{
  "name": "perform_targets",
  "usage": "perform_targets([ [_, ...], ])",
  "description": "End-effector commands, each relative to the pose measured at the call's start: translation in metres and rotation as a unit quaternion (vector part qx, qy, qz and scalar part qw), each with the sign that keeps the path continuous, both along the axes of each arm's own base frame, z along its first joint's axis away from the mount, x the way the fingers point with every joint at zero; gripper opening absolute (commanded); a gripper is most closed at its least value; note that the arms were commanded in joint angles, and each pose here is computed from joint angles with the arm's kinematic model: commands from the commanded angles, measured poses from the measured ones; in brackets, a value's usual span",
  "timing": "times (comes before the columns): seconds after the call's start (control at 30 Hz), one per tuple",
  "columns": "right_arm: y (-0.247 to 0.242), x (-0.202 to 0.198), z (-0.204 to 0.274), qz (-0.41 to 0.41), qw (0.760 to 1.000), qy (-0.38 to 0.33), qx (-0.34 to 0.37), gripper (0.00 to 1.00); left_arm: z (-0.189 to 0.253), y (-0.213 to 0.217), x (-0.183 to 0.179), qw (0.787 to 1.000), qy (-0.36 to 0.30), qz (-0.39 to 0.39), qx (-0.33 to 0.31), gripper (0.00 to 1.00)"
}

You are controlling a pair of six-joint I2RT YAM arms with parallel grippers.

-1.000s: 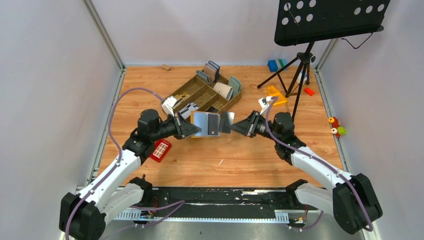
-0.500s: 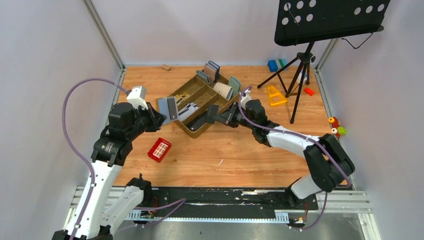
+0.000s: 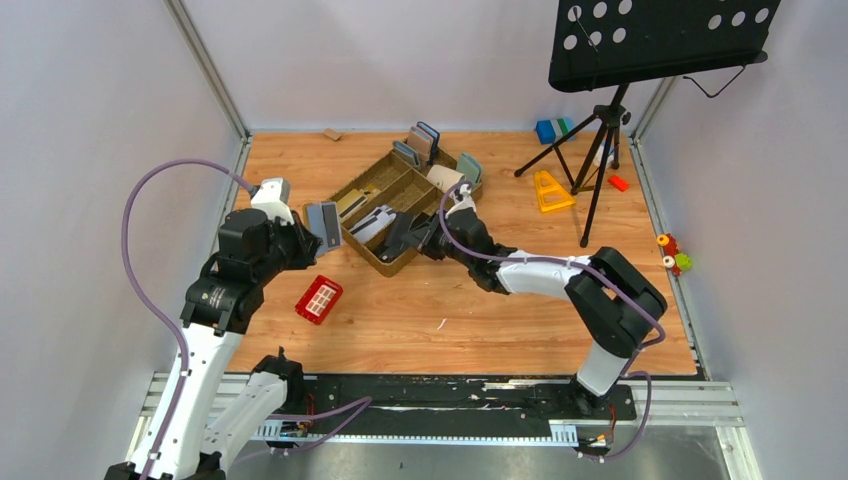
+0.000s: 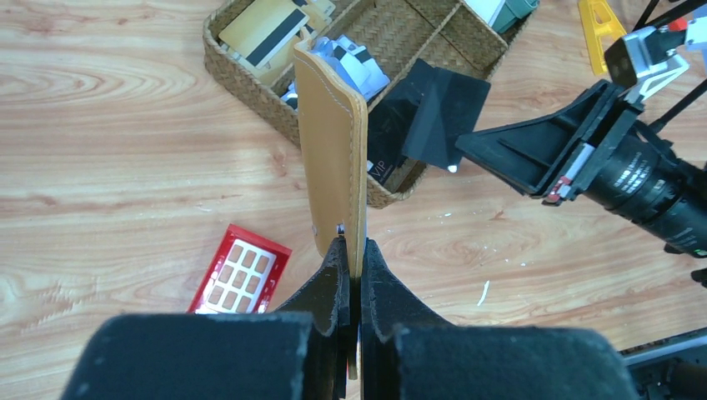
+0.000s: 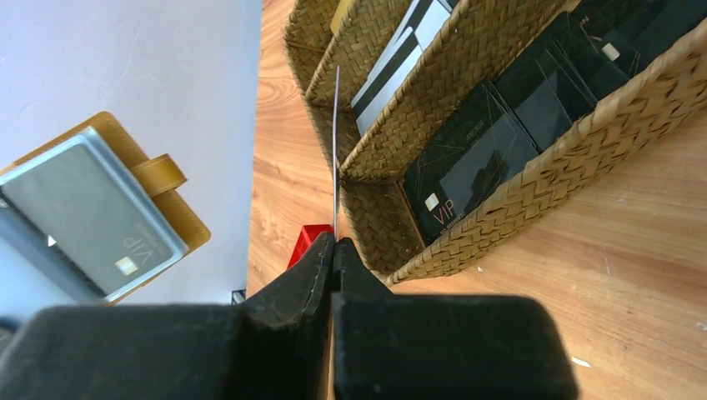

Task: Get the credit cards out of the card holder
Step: Place the credit card in the storage box.

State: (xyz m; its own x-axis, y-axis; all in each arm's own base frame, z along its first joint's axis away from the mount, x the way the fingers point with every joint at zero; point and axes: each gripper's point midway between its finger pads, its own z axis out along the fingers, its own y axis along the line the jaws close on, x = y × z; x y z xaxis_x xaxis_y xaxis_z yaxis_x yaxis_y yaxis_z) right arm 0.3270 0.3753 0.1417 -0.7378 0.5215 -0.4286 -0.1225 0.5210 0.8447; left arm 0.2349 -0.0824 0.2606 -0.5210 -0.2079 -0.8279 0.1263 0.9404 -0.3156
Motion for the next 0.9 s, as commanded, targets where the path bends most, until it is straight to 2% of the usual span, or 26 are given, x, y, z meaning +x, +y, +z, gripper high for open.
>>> perform_targets([
  [0.0, 0.013, 0.017, 0.010, -0.042, 0.999, -0.015, 0.020, 0.00, 0.018, 0.003, 0.002, 0.999, -0.036, -0.001, 0.008, 0.00],
  [0.17, 0.019, 0.021, -0.002, -0.053, 0.998, -0.005, 0.020, 0.01, 0.017, 0.004, 0.000, 0.999, -0.034, -0.004, 0.012, 0.00],
  [0.23, 0.021, 0.023, -0.006, -0.055, 0.998, -0.001, 0.017, 0.05, 0.016, 0.002, 0.000, 0.999, -0.033, -0.007, 0.009, 0.00],
  [0.33, 0.027, 0.025, -0.004, -0.044, 0.999, -0.007, 0.013, 0.33, 0.013, 0.000, 0.000, 0.999, -0.029, -0.011, 0.006, 0.00],
  [0.37, 0.030, 0.024, -0.001, -0.036, 0.999, -0.012, 0.012, 0.39, 0.013, -0.001, 0.000, 0.999, -0.029, -0.014, 0.004, 0.00],
  [0.47, 0.026, 0.022, 0.010, -0.031, 0.999, -0.029, 0.006, 0.47, 0.012, -0.007, 0.000, 0.999, -0.026, -0.028, -0.004, 0.00],
  [0.67, -0.016, 0.006, 0.037, -0.047, 0.994, -0.095, -0.038, 0.66, 0.016, -0.035, -0.006, 0.994, -0.028, -0.094, -0.056, 0.00],
  [0.87, -0.045, -0.026, 0.053, 0.009, 0.983, -0.150, -0.104, 0.91, 0.012, -0.082, -0.021, 0.965, -0.017, -0.206, -0.163, 0.00],
])
